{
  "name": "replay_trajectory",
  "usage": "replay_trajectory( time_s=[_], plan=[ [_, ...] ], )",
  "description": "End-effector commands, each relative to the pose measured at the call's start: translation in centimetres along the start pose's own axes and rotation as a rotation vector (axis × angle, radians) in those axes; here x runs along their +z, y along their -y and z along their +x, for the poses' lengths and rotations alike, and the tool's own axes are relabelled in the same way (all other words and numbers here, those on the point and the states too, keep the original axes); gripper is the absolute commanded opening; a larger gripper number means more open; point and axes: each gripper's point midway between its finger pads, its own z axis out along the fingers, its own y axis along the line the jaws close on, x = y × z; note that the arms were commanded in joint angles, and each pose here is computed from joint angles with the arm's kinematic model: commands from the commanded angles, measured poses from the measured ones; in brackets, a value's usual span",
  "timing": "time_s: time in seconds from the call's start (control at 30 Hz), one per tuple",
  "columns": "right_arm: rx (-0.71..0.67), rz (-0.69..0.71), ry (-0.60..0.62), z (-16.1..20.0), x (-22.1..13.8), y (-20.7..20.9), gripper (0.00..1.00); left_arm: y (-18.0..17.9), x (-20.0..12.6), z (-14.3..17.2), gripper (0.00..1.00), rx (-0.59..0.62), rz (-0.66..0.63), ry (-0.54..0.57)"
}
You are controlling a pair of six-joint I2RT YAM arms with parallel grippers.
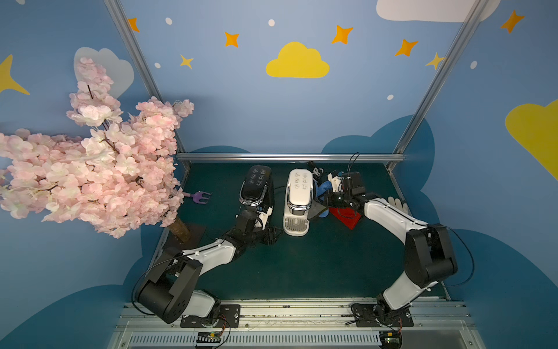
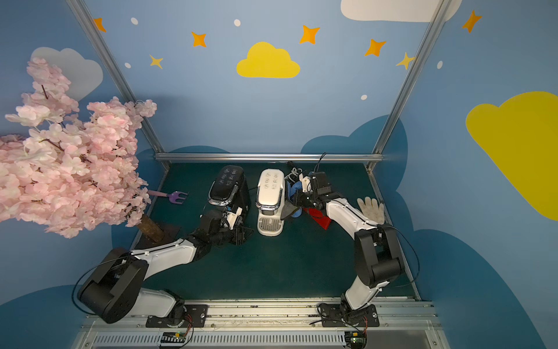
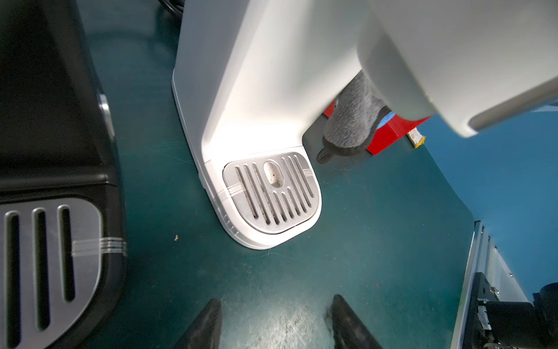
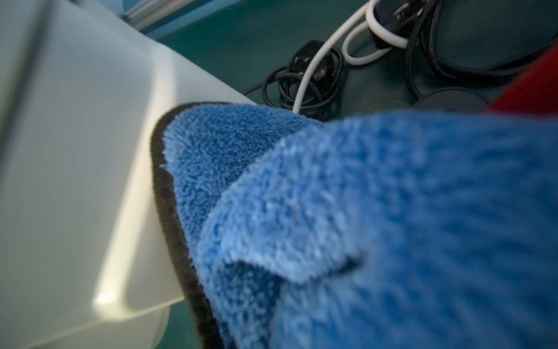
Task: Wipe the surface of a coffee machine
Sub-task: Wipe the dirt from the surface of the coffee machine, then adjust the coffee machine at the center of the board.
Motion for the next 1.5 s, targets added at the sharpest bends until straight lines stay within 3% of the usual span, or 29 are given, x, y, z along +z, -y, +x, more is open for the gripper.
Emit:
replay_trajectory(
  time_s=[0.0, 0.23, 0.63, 1.03, 1.47],
  plan=[
    [0.016, -0.042, -0.033, 0.8, 1.7, -0.3, 0.0, 0.3, -0.1, -0.9, 0.58, 0.018, 0.008, 0.021],
    [0.016, -0.044, -0.123, 5.1, 3.1, -0.1, 0.0, 0.3, 0.0, -0.9, 0.58, 0.015, 0.012, 0.019],
    [-0.029, -0.08, -0.194, 10.2, 1.0, -2.7, 0.0, 0.2, 0.1, -0.7, 0.58, 0.017, 0.009, 0.013],
    [-0.046, -0.188, -0.15, 10.9, -2.9, -5.4, 0.0, 0.3, 1.3, -1.2, 0.57, -0.02, 0.005, 0.024],
    [-0.141, -0.018, -0.114, 12.6, -6.3, -1.5, 0.0, 0.5, 7.2, 1.0, 0.57, -0.021, -0.055, -0.074]
  ],
)
